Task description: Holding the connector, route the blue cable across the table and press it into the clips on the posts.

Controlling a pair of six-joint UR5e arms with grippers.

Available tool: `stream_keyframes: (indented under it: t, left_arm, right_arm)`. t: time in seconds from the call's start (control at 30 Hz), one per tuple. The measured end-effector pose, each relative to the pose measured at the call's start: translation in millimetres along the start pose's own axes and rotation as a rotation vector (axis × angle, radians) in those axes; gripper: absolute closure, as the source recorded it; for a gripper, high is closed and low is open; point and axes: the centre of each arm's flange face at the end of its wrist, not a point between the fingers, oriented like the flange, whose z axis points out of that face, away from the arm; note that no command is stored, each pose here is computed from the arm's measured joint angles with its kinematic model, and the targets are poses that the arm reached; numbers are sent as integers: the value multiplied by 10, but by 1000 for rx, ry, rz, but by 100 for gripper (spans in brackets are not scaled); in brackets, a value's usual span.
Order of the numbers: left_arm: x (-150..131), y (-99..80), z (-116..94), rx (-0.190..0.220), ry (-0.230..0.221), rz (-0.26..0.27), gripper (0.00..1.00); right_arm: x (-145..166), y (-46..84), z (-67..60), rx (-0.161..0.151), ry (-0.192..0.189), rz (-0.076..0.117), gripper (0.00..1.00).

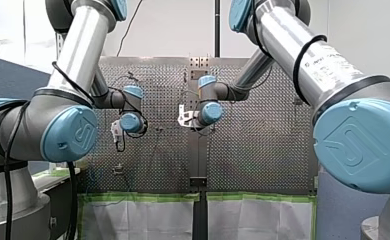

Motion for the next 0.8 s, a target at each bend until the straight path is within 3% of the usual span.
stream_keyframes:
  t: [0.27,0.5,0.8]
  left_arm:
    - [-64,56,77,12,-14,-15,100]
    - [-83,37,101,39,-15,-26,100]
    - [88,76,293,10,47,-21,100]
  right_arm:
    - [46,130,48,-7,8,4,100]
    - [115,147,79,-1,21,1,100]
    - [214,177,121,-6,41,-2,100]
